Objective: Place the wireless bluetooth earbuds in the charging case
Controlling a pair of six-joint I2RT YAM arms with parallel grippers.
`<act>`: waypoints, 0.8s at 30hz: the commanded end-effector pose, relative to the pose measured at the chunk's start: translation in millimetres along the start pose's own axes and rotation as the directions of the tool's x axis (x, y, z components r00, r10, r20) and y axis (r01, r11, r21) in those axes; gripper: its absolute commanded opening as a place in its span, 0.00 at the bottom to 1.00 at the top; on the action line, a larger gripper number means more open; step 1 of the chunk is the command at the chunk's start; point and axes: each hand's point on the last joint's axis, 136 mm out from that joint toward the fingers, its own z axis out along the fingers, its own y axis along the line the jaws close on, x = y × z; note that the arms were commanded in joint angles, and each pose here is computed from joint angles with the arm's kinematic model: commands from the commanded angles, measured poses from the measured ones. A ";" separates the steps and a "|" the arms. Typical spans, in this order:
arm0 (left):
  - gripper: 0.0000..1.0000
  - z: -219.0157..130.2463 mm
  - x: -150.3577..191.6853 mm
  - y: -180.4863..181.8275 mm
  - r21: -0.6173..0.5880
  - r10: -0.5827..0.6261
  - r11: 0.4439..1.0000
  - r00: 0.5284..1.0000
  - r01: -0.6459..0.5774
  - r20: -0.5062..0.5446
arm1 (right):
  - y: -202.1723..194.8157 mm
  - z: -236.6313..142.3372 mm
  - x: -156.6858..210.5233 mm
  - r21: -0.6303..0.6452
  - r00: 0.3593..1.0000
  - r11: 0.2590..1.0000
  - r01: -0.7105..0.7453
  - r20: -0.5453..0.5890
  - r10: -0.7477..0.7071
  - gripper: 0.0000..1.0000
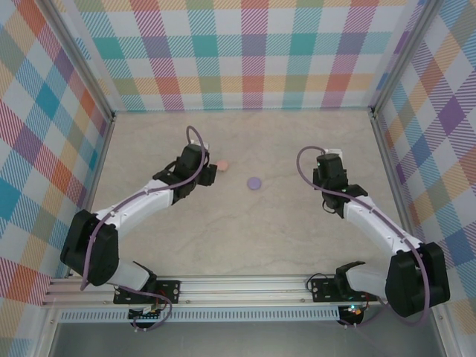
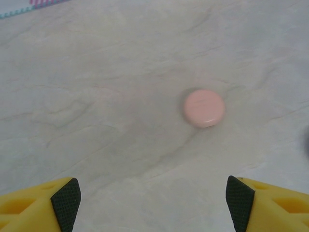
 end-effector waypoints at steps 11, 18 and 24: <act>0.99 20.0 15.3 76.5 -0.206 -0.064 0.973 0.982 0.101 0.178 | -17.2 29.5 -5.8 -0.091 0.983 0.992 -0.081 0.155 0.095 0.67; 1.00 25.8 22.4 87.0 -0.131 -0.101 0.982 0.968 0.134 0.229 | -7.7 42.4 -4.8 -0.213 0.976 0.975 -0.066 0.188 0.107 0.72; 1.00 33.8 39.6 93.9 -0.066 -0.126 0.987 0.962 0.146 0.241 | -3.5 53.1 -1.3 -0.239 0.973 0.970 -0.051 0.208 0.103 0.74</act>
